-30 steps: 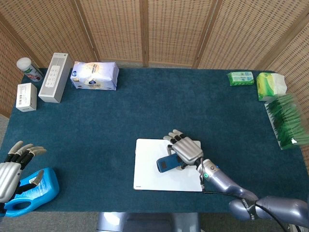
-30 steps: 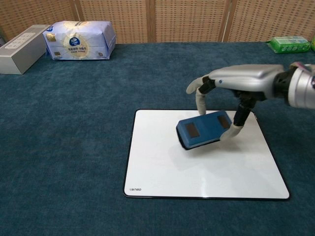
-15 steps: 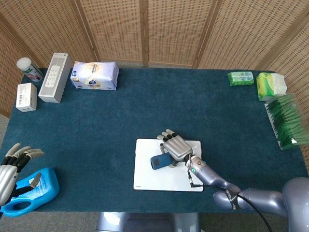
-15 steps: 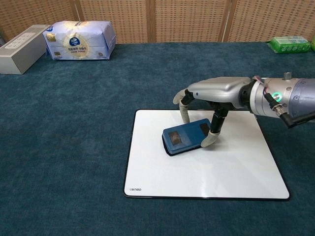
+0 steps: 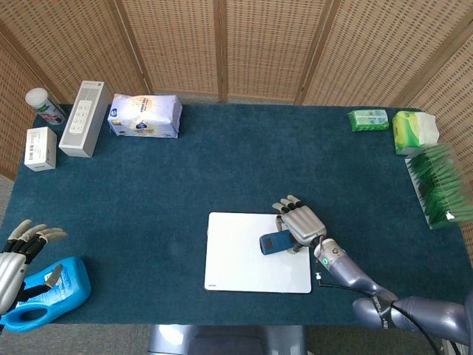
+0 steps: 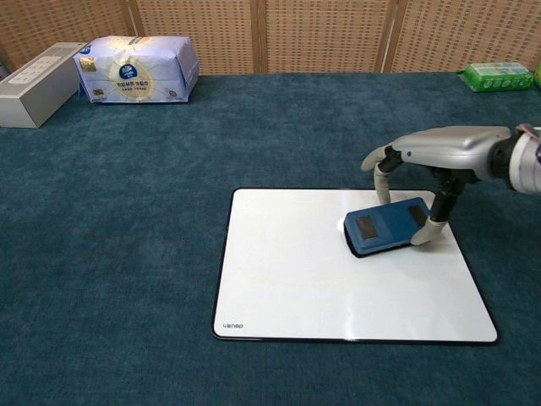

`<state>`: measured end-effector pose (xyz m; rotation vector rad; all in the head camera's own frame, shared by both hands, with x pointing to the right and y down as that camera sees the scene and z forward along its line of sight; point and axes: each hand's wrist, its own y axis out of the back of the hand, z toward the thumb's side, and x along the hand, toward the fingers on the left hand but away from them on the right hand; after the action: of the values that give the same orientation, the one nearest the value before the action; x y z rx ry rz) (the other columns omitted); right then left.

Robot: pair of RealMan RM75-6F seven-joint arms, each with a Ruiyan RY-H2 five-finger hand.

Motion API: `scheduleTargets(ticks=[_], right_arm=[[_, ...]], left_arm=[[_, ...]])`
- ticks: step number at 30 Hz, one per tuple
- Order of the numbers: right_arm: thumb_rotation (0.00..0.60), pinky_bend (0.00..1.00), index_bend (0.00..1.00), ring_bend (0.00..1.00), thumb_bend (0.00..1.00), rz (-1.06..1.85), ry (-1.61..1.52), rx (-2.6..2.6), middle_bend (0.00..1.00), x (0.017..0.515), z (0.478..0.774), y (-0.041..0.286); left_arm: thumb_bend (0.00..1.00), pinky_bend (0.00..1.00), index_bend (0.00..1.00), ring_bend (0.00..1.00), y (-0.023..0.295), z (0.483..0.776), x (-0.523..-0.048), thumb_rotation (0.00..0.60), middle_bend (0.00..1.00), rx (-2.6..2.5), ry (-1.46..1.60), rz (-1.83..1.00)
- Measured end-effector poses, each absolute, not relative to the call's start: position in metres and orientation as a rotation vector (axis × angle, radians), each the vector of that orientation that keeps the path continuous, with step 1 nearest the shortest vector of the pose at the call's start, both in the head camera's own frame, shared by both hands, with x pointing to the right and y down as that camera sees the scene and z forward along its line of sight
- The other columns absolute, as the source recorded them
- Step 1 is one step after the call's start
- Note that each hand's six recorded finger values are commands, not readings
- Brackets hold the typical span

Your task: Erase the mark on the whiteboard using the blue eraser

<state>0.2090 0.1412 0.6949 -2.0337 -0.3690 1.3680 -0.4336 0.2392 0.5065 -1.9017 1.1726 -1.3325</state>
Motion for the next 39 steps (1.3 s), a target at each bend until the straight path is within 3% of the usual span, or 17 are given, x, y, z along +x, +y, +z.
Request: scheduleTargets(ticks=[7, 14, 30, 39], right_arm=[[0.600, 0.00, 0.70, 0.00, 0.00, 1.418, -0.417, -2.006, 0.14, 0.238, 0.680, 0.142], [0.600, 0.00, 0.70, 0.00, 0.00, 1.377, -0.395, -2.032, 0.15, 0.223, 0.666, 0.150], [0.600, 0.00, 0.70, 0.00, 0.00, 1.371, -0.351, -2.077, 0.15, 0.187, 0.687, 0.161], [0.600, 0.00, 0.70, 0.00, 0.00, 1.427, -0.376, -2.066, 0.15, 0.210, 0.690, 0.166]], left_arm=[[0.49, 0.00, 0.25, 0.17, 0.239, 0.513, -0.435, 0.600, 0.26, -1.910, 1.169, -1.340], [0.50, 0.00, 0.25, 0.17, 0.239, 0.528, -0.434, 0.600, 0.26, -1.942, 1.153, -1.349], [0.49, 0.00, 0.25, 0.17, 0.228, 0.524, -0.429, 0.600, 0.26, -1.935, 1.105, -1.327], [0.49, 0.00, 0.25, 0.17, 0.231, 0.520, -0.428, 0.600, 0.26, -1.930, 1.102, -1.325]])
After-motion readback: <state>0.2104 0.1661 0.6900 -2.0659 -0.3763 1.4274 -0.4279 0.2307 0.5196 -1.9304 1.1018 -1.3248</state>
